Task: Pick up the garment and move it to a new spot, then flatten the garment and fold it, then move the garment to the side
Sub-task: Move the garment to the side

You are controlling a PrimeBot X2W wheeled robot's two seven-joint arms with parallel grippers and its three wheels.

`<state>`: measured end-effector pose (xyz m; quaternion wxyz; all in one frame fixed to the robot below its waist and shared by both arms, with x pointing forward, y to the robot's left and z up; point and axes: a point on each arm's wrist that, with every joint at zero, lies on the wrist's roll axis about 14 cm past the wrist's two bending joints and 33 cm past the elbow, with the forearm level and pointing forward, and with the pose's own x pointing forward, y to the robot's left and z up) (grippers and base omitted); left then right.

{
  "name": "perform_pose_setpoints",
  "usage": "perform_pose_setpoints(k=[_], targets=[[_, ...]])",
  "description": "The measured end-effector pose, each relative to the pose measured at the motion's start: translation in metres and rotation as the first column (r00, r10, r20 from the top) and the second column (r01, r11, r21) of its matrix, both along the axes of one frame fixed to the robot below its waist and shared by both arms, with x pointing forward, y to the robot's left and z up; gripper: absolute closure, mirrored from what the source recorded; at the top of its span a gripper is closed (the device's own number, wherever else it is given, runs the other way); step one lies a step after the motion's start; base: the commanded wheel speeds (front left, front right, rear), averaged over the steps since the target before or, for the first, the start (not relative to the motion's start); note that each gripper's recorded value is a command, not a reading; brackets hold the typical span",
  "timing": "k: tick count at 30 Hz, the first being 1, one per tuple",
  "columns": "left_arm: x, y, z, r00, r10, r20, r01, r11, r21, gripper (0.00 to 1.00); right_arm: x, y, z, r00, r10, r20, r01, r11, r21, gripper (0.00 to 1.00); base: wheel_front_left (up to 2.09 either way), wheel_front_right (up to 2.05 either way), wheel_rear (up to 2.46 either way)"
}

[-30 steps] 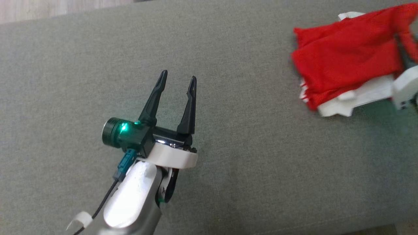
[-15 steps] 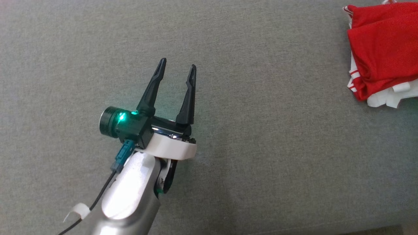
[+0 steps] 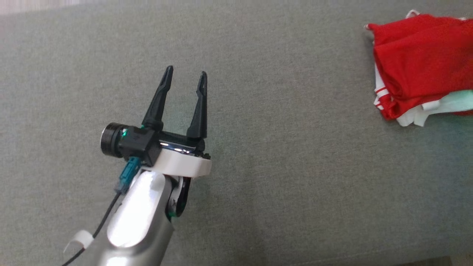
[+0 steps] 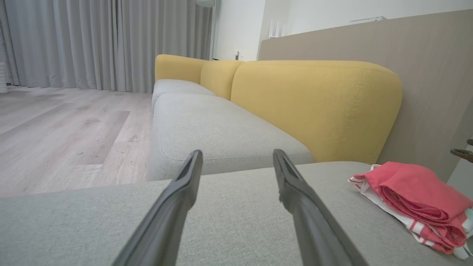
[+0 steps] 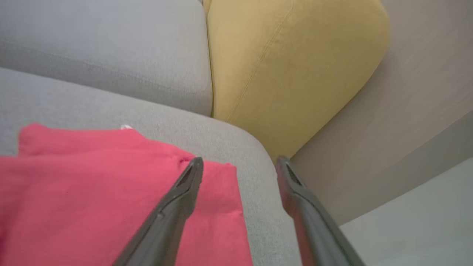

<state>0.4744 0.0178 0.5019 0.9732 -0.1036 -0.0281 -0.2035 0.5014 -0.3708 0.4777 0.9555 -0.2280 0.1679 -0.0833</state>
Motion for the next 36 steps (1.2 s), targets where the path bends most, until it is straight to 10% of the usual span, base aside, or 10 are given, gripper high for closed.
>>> perform_pose_setpoints(k=[11, 21, 27, 36], targets=[[-0.017, 0.034, 0.032, 0.993, 0.107, 0.056, -0.106, 0.994, -0.021, 0.00, 0.014, 0.079, 0.082, 0.944, 0.151, 0.295, -0.185, 0.979, 0.091, 0.00, 0.00, 0.00, 0.00], [-0.047, 0.078, 0.040, 0.973, 0.223, 0.063, -0.221, 0.975, -0.032, 0.00, 0.000, 0.175, 0.145, 0.817, 0.239, 0.525, -0.406, 0.885, 0.228, 0.00, 0.00, 0.00, 0.00], [-0.065, 0.097, 0.036, 0.962, 0.270, 0.045, -0.268, 0.962, -0.044, 0.00, -0.032, 0.225, 0.112, 0.825, 0.242, 0.511, -0.461, 0.810, 0.361, 0.00, 0.00, 0.00, 0.00], [-0.088, 0.107, 0.012, 0.957, 0.290, -0.028, -0.291, 0.956, -0.033, 0.00, -0.090, 0.223, 0.023, 0.905, 0.188, 0.382, -0.371, 0.788, 0.491, 0.00, 0.00, 0.00, 0.00]])
